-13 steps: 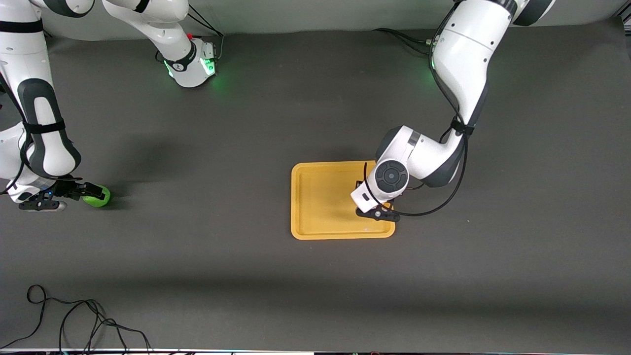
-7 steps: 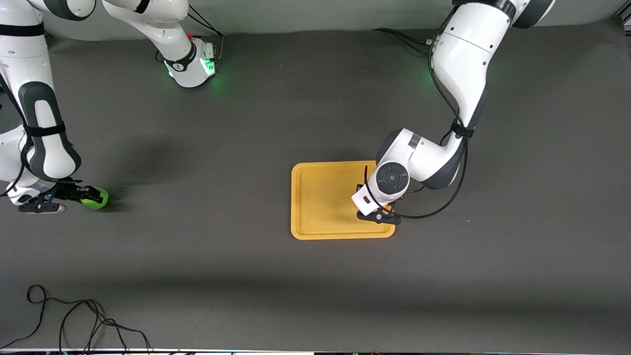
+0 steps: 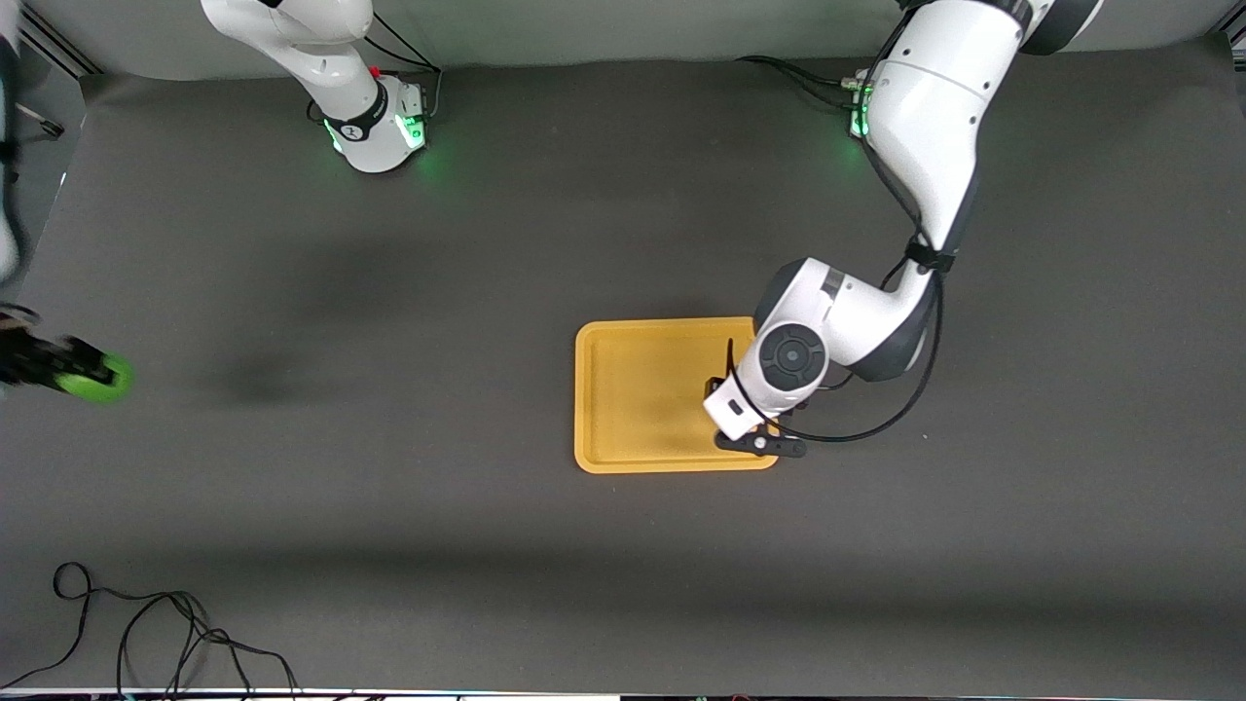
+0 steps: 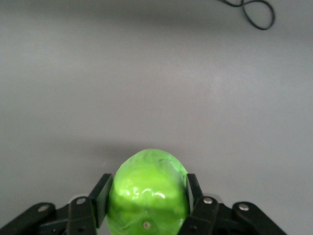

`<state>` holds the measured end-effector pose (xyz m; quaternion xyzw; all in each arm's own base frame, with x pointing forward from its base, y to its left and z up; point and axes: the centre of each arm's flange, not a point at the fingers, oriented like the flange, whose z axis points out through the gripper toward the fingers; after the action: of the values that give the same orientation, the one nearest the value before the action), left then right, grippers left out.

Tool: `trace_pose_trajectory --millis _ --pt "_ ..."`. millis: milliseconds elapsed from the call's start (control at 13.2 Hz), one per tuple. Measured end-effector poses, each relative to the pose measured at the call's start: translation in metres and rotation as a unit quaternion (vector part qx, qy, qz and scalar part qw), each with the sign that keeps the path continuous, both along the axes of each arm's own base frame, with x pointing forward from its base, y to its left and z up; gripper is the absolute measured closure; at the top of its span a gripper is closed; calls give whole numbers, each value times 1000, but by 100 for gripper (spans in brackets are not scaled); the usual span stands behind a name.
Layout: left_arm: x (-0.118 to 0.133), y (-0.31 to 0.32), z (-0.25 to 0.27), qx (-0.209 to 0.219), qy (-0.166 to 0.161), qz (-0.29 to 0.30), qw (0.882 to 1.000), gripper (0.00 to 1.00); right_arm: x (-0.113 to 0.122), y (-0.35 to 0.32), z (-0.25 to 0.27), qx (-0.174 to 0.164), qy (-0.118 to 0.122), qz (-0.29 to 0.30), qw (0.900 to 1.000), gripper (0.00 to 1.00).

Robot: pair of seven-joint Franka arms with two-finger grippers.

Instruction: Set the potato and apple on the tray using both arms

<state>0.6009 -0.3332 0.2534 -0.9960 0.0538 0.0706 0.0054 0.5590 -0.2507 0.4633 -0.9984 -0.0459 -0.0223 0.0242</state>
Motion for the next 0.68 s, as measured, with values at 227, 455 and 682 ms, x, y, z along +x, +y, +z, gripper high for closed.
trace_pose_trajectory --millis 227,455,682 --pt "7 43 54 18 33 4 999 0 5 27 84 -10 7 3 1000 34" --pt "16 132 153 11 42 0 999 0 30 84 88 -14 7 3 1000 34" --pt "9 187 209 4 37 3 999 0 54 172 79 -16 16 -10 1000 34"
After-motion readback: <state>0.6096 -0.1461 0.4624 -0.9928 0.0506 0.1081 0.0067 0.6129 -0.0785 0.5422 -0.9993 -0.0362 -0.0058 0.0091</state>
